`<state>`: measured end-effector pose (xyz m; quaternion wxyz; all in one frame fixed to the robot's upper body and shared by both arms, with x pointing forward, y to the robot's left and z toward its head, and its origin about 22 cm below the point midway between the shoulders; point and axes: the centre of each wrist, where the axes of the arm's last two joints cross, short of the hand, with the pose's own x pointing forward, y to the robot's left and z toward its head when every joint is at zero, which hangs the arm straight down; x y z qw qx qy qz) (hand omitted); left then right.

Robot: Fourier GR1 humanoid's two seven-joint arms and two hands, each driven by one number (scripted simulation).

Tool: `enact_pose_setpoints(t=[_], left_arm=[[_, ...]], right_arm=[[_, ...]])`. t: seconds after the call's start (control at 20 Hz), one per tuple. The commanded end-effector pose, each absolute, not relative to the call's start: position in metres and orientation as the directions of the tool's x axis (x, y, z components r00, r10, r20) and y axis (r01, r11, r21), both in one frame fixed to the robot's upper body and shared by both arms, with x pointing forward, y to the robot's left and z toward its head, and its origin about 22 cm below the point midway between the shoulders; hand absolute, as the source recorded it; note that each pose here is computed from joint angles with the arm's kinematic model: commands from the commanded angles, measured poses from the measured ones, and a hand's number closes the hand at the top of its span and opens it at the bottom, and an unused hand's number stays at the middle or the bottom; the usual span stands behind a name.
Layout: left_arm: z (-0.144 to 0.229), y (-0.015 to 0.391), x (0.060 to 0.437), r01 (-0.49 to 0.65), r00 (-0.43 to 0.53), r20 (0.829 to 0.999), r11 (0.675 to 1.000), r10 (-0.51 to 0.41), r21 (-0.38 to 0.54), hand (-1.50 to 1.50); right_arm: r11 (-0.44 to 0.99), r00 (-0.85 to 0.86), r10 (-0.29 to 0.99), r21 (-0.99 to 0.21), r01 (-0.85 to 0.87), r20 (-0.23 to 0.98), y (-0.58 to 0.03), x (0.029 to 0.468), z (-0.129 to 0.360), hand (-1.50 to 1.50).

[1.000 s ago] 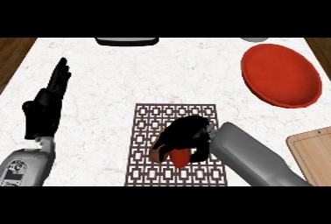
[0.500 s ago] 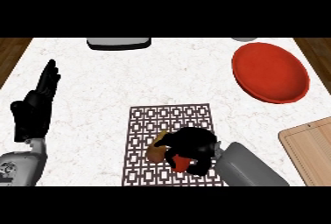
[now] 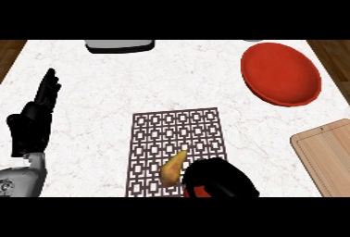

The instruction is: Pick the bell pepper from the placemat and place it in the bowl

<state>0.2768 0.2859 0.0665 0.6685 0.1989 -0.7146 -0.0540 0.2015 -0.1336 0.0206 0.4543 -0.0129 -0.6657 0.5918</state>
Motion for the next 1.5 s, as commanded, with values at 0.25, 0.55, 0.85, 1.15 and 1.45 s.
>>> enact_pose_setpoints(t=[0.25, 0.55, 0.85, 1.15, 1.45], left_arm=[[0.072, 0.277, 0.273, -0.194, -0.041, 0.933, 0.918, -0.358, 0.344, 0.00], [0.068, 0.280, 0.273, -0.157, -0.069, 0.939, 0.933, -0.338, 0.324, 0.00], [0.067, 0.258, 0.286, -0.149, -0.074, 0.934, 0.930, -0.348, 0.335, 0.00], [0.083, 0.253, 0.294, -0.158, -0.078, 0.934, 0.930, -0.347, 0.332, 0.00], [0.082, 0.256, 0.295, -0.146, -0.086, 0.935, 0.933, -0.343, 0.329, 0.00]], right_arm=[[0.627, -0.450, 0.595, -0.735, -0.258, 0.666, -0.199, 0.144, 0.112, 1.50], [0.698, -0.326, 0.649, -0.708, -0.102, 0.687, -0.218, 0.160, 0.135, 1.50], [0.780, -0.309, 0.591, -0.625, -0.015, 0.745, -0.266, 0.220, 0.141, 1.50], [0.795, -0.287, 0.598, -0.600, 0.092, 0.748, -0.293, 0.286, 0.140, 1.50], [0.734, -0.280, 0.679, -0.645, 0.215, 0.679, -0.330, 0.335, 0.108, 1.50]])
